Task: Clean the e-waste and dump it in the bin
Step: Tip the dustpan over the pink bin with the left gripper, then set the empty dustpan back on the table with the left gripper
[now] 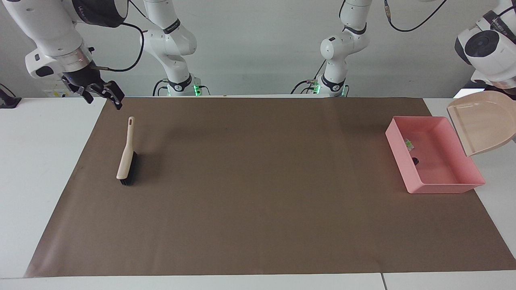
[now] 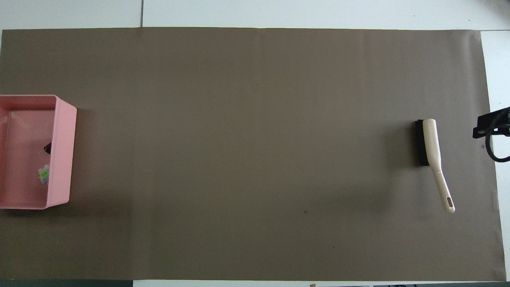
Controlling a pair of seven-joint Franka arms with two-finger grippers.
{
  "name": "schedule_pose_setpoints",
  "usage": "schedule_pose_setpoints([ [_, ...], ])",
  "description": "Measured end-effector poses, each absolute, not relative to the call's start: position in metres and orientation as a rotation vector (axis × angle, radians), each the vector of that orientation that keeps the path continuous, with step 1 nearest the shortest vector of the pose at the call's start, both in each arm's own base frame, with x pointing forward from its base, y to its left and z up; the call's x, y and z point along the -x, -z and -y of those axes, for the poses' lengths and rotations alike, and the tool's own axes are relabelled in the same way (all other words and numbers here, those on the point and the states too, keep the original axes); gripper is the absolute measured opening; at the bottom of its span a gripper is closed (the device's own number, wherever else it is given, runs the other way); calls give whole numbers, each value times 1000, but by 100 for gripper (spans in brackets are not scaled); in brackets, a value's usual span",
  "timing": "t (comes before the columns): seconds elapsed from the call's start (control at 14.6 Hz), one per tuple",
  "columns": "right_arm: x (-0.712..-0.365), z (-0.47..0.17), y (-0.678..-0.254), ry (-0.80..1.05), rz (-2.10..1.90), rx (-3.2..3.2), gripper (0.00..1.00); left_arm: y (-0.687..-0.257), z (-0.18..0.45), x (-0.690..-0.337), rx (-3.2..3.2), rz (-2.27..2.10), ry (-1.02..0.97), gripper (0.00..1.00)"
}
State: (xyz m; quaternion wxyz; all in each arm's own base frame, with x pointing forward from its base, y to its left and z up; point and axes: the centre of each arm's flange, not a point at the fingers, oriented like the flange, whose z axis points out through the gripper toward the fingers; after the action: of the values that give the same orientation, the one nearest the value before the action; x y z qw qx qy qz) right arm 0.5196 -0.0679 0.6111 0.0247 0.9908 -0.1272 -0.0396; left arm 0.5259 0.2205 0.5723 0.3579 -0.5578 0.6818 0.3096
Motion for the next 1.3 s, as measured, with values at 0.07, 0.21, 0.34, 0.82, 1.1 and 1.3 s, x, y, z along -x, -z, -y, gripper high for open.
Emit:
schedule_pose_setpoints([
  [0.07, -520, 68, -611, 123, 394, -3065, 100, -572, -202, -528, 1476, -1781, -779, 32],
  [0.21, -520, 67, -612, 121, 392, -3065, 100, -566, -165, -534, 1515, -1842, -730, 32],
  [0.34, -521, 63, -612, 118, 380, -3066, 100, -553, -130, -539, 1592, -1924, -619, 32],
  [0.82, -522, 52, -612, 117, 354, -3079, 100, -475, 10, -518, 1790, -2089, -399, 32],
  [1.1, -521, 58, -612, 118, 370, -3078, 100, -421, 113, -489, 1830, -2073, -355, 32],
  [1.3, -521, 57, -612, 122, 369, -3077, 100, -385, 149, -481, 1826, -2089, -363, 32],
])
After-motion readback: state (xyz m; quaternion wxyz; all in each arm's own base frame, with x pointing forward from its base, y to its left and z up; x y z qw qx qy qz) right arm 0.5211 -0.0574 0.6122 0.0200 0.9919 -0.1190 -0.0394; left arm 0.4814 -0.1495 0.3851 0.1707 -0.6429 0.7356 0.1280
